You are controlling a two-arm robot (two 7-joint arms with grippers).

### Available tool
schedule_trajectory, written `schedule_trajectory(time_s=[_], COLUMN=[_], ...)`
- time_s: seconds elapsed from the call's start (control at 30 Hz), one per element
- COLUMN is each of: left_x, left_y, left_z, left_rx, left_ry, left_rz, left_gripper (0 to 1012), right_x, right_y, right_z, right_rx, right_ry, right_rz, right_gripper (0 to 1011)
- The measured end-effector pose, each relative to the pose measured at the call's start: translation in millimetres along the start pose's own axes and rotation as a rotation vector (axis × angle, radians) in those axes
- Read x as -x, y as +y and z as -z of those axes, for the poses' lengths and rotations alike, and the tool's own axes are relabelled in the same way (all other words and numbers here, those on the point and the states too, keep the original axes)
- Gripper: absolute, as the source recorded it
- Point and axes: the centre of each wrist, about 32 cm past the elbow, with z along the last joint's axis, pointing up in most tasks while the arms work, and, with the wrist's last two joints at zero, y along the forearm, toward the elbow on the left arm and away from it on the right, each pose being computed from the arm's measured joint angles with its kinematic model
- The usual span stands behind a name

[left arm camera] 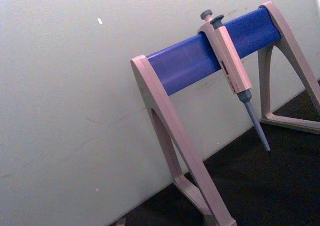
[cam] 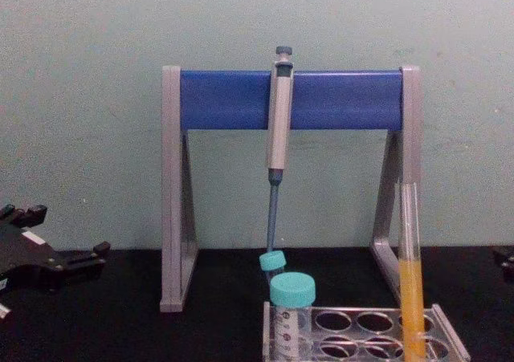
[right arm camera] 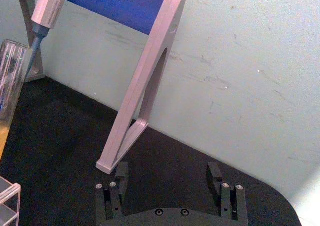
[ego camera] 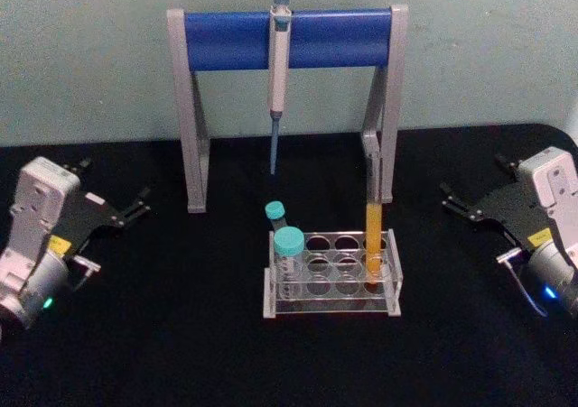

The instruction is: Pick up the test tube from the test tube rack, shake it, then place it back into the test tube rack.

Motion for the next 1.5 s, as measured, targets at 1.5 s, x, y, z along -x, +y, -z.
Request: schedule_trajectory(time_s=[1.5], left_x=[0.0], left_y=[0.0], left_z=[0.0], left_rx=[0.0], left_ry=[0.0], left_rz=[0.0], left_gripper=[1001], right_x=[0.0], right_y=[0.0], right_z=[0.0], right_rx=[0.0], right_ry=[0.0], right_rz=[0.0], right_gripper=[1000])
